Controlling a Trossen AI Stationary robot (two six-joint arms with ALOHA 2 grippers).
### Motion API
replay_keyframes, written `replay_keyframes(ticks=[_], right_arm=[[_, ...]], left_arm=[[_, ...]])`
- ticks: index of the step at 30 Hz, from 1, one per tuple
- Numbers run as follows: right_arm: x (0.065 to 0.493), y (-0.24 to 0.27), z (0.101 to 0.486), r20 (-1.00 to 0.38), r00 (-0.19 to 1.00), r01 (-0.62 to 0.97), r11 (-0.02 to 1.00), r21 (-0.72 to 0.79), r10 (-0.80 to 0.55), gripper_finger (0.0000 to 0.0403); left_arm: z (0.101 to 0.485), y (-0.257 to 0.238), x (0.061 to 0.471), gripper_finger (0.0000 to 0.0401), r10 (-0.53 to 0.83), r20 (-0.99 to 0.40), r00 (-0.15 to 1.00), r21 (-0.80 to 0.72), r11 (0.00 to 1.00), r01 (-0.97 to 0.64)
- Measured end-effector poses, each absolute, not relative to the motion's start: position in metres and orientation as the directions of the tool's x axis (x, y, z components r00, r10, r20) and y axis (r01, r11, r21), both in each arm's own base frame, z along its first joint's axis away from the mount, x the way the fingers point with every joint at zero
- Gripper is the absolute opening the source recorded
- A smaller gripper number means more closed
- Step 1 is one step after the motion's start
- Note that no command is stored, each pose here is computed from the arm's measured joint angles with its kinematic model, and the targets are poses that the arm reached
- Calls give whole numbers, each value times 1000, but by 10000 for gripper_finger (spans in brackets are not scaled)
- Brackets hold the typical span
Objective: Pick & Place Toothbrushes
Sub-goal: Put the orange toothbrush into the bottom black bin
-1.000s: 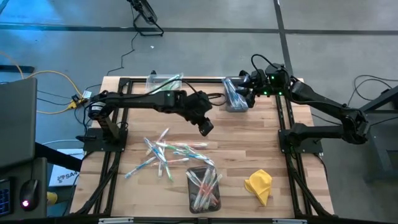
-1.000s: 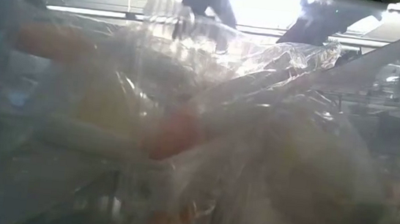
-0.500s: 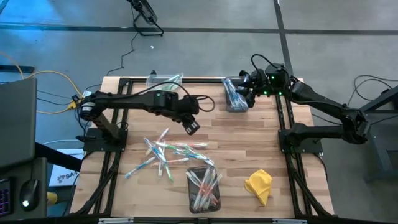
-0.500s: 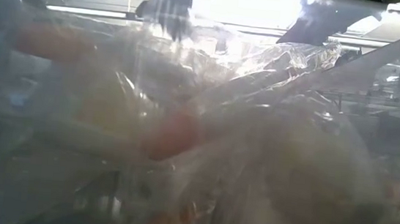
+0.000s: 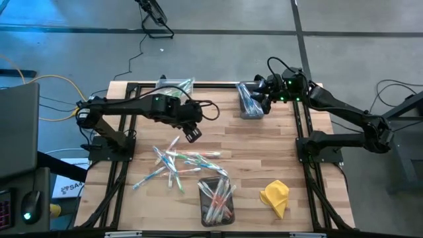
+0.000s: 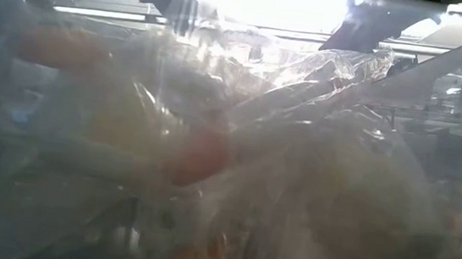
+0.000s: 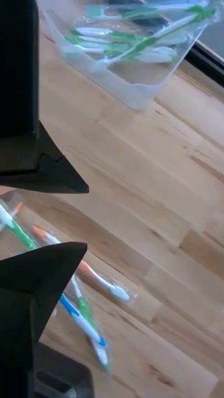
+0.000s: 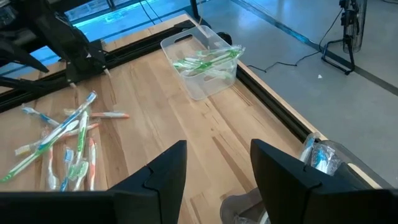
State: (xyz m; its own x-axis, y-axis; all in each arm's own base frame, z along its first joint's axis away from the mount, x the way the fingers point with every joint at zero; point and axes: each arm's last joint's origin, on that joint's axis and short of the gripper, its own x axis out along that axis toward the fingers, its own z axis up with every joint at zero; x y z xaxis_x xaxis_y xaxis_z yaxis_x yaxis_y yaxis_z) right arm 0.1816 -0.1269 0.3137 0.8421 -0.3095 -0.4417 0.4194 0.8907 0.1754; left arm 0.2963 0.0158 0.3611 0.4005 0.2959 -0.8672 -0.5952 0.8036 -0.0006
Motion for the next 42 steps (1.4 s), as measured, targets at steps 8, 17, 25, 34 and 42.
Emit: replay_keyframes(ticks=[8, 17, 25, 34, 42], right_arm=[[182, -127, 314, -442, 842, 419, 891, 174, -309, 171], [182, -127, 314, -442, 842, 419, 891, 174, -309, 171], [182, -127, 314, -441, 843, 425, 885, 190, -310, 171], [182, -127, 314, -439, 843, 425, 885, 192, -310, 171], [182, -127, 314, -439, 843, 426, 884, 193, -310, 171]], left_arm=[[329, 7, 312, 132, 255, -831, 494, -77, 828, -556], [271, 3, 311, 132, 102, -826, 555, -226, 841, -491], [262, 4, 276, 132, 142, -831, 538, -213, 812, -543], [247, 6, 212, 132, 208, -813, 545, -263, 703, -661], [228, 7, 175, 132, 259, -802, 539, -401, 435, -806]])
